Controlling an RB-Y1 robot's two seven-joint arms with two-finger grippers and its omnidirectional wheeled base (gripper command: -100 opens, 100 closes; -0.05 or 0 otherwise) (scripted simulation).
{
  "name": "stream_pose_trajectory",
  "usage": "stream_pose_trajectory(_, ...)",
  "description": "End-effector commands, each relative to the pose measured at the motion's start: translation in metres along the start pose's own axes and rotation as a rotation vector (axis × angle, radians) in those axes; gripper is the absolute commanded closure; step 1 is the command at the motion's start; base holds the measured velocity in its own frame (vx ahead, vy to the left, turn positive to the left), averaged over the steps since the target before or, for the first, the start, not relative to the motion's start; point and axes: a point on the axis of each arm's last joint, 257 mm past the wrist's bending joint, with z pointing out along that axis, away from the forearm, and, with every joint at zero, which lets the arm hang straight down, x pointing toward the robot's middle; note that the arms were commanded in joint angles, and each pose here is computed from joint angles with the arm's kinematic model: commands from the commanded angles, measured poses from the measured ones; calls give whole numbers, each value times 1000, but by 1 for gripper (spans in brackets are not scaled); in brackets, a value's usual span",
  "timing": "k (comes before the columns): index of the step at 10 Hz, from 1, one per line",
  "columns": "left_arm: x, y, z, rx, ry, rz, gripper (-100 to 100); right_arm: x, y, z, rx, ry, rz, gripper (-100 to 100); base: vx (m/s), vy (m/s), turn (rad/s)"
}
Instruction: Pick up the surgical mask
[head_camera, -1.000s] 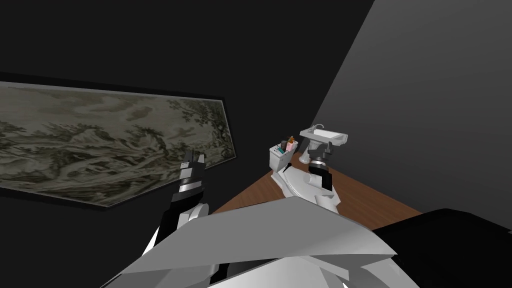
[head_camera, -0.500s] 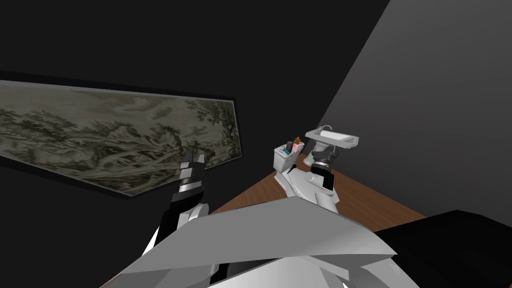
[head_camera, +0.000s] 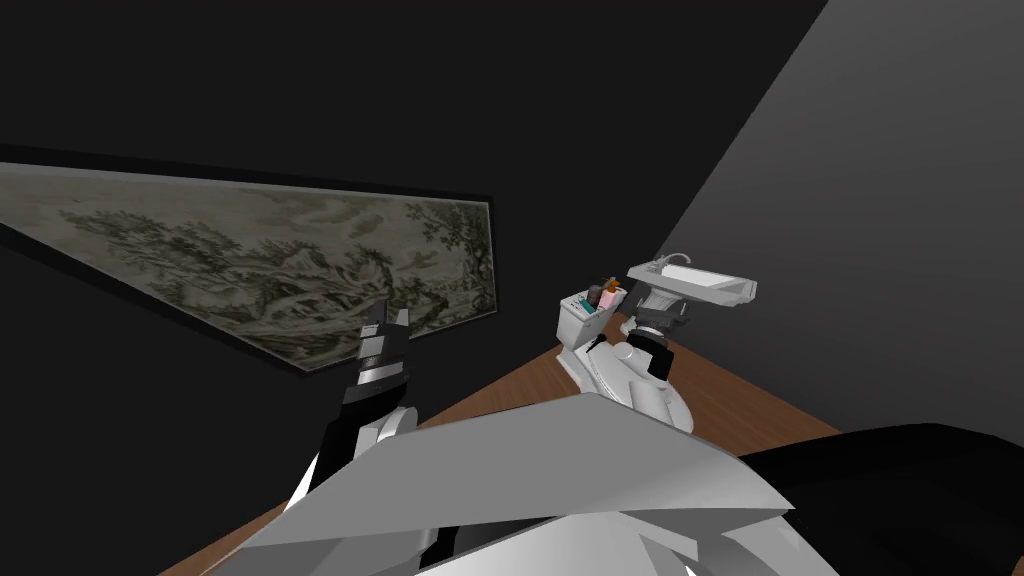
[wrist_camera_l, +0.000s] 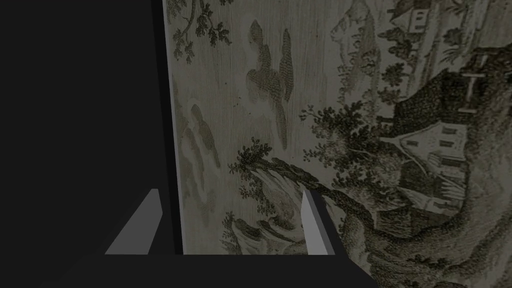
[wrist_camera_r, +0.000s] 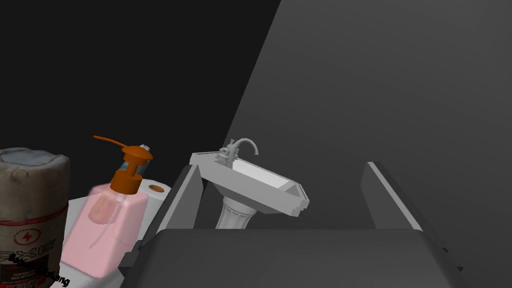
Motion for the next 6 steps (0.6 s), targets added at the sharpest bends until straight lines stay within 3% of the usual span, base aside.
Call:
stream_pose_trajectory(1,0,0,0,0,0,0,0,-21,8,2,-43,-49,79,-100,19,50,202)
stream_pose_trajectory(2,0,0,0,0,0,0,0,-30,5,-1,-34,-68,73,-100,13,41,77)
stream_pose_trajectory(3,0,0,0,0,0,0,0,-49,11,-1,-70,-115,139,-100,16,46,166)
stream_pose_trajectory(4,0,0,0,0,0,0,0,-52,10,-2,-68,-121,139,-100,13,39,85)
stream_pose_trajectory(6,0,0,0,0,0,0,0,-84,18,-5,-139,-201,263,-100,21,56,221)
